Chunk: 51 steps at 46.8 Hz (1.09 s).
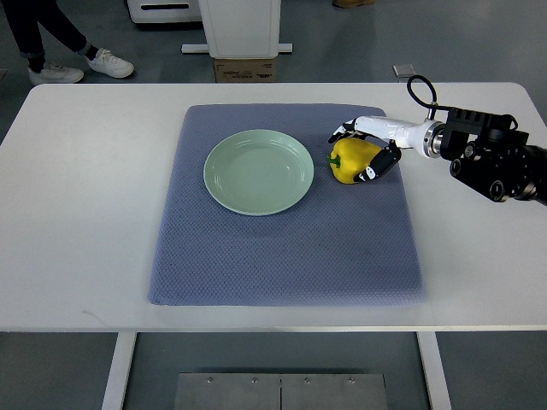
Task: Place yellow pepper on plate with right hand
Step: 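Close the right hand's fingers around the yellow pepper, then carry the pepper with the right hand onto the green plate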
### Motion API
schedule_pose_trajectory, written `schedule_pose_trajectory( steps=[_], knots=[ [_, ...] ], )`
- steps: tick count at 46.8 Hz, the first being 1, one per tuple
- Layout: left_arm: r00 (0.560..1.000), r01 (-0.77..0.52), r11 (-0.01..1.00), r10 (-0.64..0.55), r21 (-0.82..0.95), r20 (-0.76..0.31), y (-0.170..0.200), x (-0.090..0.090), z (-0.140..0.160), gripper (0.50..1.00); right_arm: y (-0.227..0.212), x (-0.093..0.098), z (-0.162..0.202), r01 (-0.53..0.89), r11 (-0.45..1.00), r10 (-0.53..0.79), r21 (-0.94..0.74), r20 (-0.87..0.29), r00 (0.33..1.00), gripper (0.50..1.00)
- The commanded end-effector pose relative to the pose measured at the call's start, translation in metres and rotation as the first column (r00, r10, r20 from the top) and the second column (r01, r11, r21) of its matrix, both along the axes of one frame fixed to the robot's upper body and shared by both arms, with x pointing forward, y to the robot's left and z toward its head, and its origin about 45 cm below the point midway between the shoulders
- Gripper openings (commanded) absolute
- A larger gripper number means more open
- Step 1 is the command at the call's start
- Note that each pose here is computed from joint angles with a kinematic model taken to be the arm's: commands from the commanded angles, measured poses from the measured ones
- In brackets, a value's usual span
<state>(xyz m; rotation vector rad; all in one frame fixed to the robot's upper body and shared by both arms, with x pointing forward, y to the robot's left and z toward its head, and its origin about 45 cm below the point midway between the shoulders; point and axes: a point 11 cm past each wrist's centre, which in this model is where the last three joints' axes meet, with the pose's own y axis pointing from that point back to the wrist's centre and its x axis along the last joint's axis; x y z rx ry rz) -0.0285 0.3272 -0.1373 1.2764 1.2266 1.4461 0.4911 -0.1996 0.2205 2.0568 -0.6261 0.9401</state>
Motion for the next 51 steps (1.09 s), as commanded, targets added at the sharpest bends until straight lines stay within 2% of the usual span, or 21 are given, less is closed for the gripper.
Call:
schedule_pose_trajectory(
  steps=[1, 26, 35, 51],
  knots=[
    [1.000, 0.000, 1.000, 0.000, 0.001, 0.000, 0.000, 0.000, 0.000, 1.000, 0.000, 0.001, 0.000, 0.001, 1.000, -0.001, -0.001, 0.005, 1.000, 0.500],
    [1.000, 0.000, 1.000, 0.000, 0.000, 0.000, 0.000, 0.000, 0.000, 1.000, 0.005, 0.008, 0.012, -0.005, 1.000, 0.005, 0.004, 0.040, 0.999, 0.500],
    [1.000, 0.000, 1.000, 0.000, 0.000, 0.000, 0.000, 0.000, 0.000, 1.000, 0.019, 0.014, 0.037, -0.039, 0.999, 0.037, 0.029, 0.070, 0.997, 0.500],
    [1.000, 0.000, 1.000, 0.000, 0.000, 0.000, 0.000, 0.000, 0.000, 1.000, 0.085, 0.005, 0.044, -0.138, 0.986, 0.135, 0.091, 0.043, 0.990, 0.500]
  ],
)
